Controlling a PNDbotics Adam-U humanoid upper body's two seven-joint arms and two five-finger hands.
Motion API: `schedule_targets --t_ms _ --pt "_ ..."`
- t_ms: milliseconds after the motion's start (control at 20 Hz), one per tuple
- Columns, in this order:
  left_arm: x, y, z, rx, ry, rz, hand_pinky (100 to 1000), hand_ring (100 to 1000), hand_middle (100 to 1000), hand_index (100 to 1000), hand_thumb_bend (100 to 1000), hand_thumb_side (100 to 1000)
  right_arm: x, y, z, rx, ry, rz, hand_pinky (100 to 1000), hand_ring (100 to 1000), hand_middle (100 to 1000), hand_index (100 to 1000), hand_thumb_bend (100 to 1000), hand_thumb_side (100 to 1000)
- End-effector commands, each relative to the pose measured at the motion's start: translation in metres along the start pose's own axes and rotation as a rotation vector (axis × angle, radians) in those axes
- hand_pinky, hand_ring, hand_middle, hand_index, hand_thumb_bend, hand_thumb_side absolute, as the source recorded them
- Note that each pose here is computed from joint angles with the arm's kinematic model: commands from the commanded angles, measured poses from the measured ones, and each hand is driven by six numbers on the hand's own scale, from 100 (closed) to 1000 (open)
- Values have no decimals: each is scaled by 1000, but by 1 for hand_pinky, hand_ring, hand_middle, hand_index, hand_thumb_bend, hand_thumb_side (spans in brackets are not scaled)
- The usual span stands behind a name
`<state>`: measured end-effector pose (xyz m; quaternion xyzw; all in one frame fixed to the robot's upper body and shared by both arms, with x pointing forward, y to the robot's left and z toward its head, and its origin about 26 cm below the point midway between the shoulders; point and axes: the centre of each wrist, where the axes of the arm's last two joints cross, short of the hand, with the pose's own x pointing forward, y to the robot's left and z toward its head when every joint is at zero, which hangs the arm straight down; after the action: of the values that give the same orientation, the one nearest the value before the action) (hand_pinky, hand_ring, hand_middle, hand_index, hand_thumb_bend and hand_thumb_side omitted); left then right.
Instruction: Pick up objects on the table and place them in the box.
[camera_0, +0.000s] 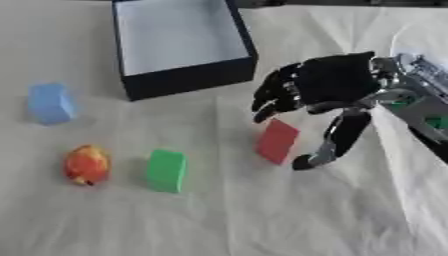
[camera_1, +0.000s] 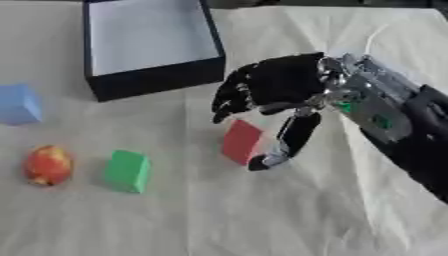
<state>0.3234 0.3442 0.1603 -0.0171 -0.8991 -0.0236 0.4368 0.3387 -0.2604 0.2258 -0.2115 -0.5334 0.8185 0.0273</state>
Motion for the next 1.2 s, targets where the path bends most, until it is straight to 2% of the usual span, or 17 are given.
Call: schedule_targets --t_ms 50,350,1200 --pt "7 2 -5 -22 -17 -24 940 933 671 793 100 601 -5 -1 4 246 -166 163 880 885 820 854 445 717" --pt "6 2 -5 -25 -18 -23 940 933 670 793 100 601 -9 12 0 253 -149 150 883 883 823 855 448 688" --pt "7 -1 -8 -36 -27 -15 942 934 670 793 100 603 -17 28 -7 275 -121 138 880 875 815 845 452 651"
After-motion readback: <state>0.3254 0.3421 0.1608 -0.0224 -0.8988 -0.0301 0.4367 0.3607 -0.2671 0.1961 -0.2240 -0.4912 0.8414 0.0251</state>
